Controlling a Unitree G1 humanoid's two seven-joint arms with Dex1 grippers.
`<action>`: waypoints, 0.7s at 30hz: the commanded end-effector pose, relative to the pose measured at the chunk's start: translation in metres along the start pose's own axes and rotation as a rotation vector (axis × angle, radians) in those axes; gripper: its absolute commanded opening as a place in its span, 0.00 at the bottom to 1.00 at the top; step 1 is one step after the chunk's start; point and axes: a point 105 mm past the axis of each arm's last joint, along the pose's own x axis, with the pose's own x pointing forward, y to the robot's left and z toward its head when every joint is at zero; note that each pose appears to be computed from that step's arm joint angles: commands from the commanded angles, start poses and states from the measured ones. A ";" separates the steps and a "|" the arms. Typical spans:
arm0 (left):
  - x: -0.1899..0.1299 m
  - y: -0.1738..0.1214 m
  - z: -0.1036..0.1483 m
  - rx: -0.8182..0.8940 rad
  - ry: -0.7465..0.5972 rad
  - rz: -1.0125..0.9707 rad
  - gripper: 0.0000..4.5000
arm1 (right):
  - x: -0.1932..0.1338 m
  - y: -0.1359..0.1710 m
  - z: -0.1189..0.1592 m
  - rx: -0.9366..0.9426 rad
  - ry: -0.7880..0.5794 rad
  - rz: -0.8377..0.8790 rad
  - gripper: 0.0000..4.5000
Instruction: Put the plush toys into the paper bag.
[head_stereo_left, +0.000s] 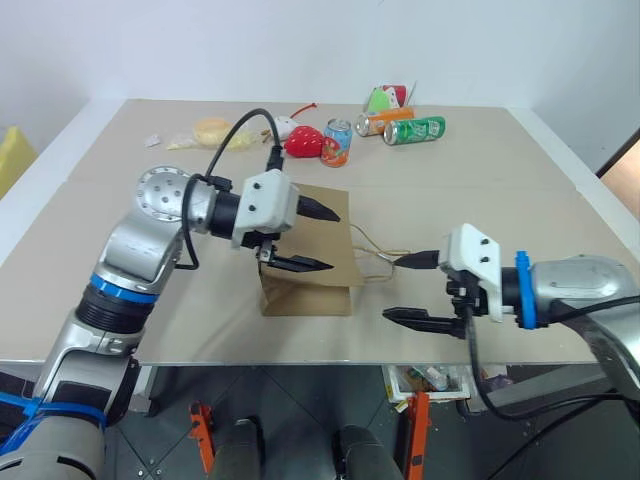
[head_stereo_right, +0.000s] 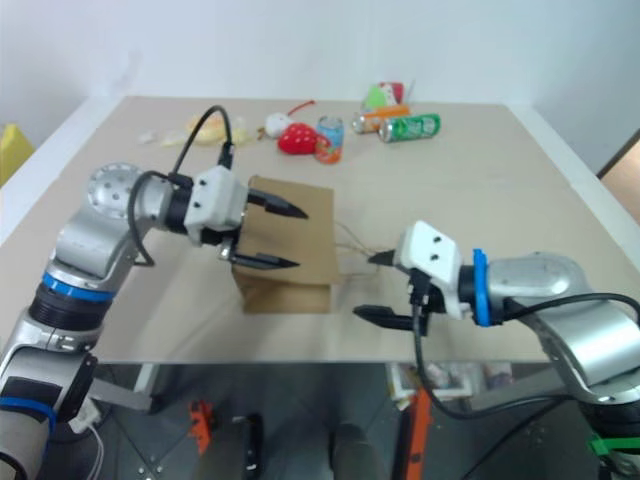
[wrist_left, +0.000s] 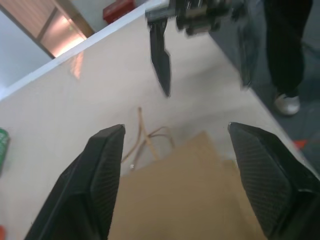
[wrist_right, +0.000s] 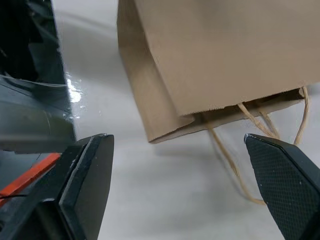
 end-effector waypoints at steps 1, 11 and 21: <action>-0.014 0.000 0.006 0.037 -0.017 0.009 0.75 | 0.012 -0.015 0.004 -0.099 0.012 -0.072 1.00; -0.031 -0.005 -0.007 0.039 0.024 0.052 0.75 | 0.043 -0.026 0.001 -0.214 0.039 -0.097 1.00; -0.035 -0.003 -0.012 0.023 0.037 0.119 0.76 | 0.053 -0.030 0.005 -0.249 0.014 -0.104 0.39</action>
